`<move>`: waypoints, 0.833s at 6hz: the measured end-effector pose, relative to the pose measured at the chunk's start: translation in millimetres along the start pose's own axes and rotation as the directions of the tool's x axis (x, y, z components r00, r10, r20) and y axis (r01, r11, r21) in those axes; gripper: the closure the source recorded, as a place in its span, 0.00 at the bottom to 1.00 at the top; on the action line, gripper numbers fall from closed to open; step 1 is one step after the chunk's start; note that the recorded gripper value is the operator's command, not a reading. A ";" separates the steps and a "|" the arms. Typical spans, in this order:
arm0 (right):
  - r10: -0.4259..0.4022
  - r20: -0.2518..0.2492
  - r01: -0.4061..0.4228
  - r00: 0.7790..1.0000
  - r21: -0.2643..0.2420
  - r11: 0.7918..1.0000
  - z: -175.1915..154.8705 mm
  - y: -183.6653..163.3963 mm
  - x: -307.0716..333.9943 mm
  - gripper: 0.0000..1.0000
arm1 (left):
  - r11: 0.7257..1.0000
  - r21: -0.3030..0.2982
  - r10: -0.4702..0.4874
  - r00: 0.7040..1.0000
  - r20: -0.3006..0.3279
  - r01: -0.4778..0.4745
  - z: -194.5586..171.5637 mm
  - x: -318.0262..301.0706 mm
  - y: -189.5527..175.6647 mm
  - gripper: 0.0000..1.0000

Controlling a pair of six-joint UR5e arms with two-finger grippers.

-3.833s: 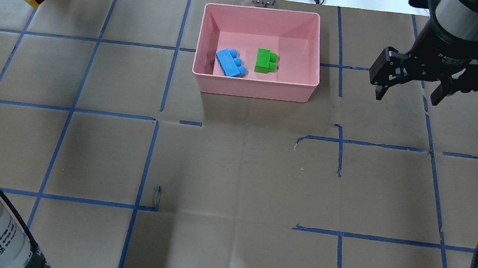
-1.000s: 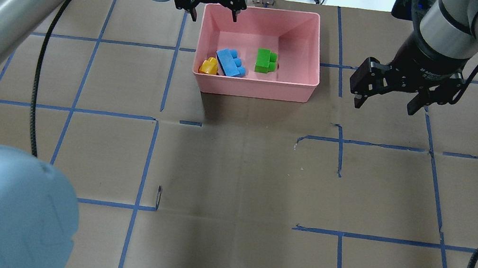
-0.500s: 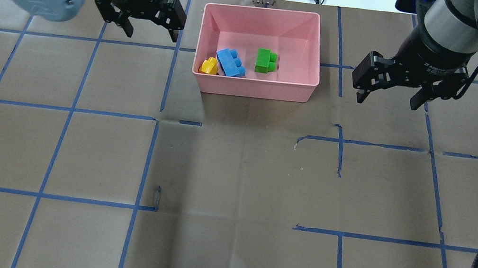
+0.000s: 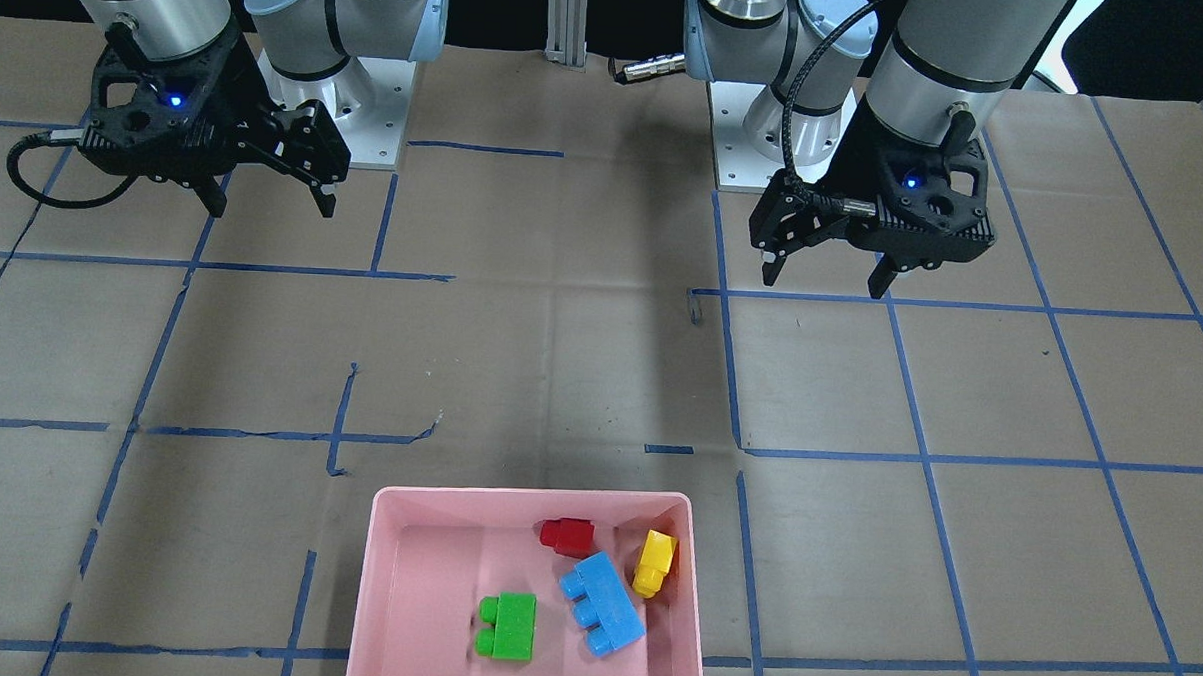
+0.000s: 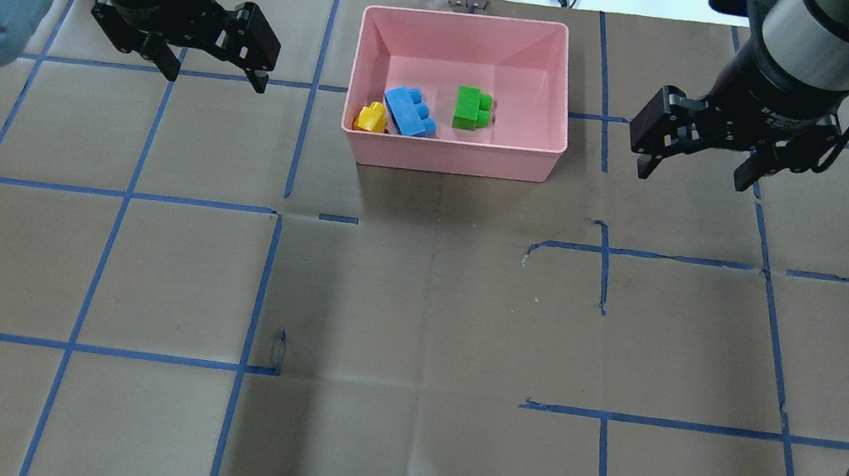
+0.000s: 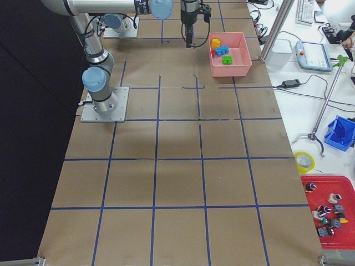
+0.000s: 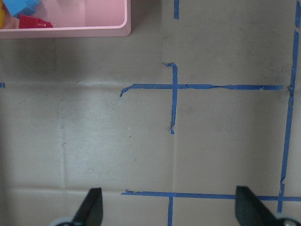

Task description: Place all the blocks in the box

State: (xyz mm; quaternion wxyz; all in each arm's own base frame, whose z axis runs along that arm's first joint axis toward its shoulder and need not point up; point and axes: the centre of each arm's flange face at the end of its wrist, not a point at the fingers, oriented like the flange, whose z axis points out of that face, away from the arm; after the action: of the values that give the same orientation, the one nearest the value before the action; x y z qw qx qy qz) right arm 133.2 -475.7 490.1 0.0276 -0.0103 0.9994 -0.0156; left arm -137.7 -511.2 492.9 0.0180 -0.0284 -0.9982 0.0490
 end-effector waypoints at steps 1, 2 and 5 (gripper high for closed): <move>0.000 0.000 0.000 1.000 0.000 1.000 0.1 0.1 0.1 0.00 | 1.000 -0.010 0.000 1.000 0.008 0.000 -6.3 -0.7 2.9 0.00; 0.000 -0.001 0.000 1.000 -0.001 1.000 0.2 0.1 0.1 0.00 | 1.000 -0.017 0.000 1.000 0.010 0.000 -8.0 -1.0 4.1 0.00; 0.000 -0.001 0.000 1.000 0.000 1.000 0.3 0.5 0.1 0.00 | 1.000 -0.030 0.001 1.000 0.026 0.000 -0.3 -2.8 -1.2 0.00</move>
State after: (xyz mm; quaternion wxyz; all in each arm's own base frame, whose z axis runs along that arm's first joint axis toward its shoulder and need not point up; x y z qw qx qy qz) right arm 133.2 -475.2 489.8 0.0273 -0.0103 0.9995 -0.0155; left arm -134.9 -512.5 493.3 0.0047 -0.0283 -0.9990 0.0346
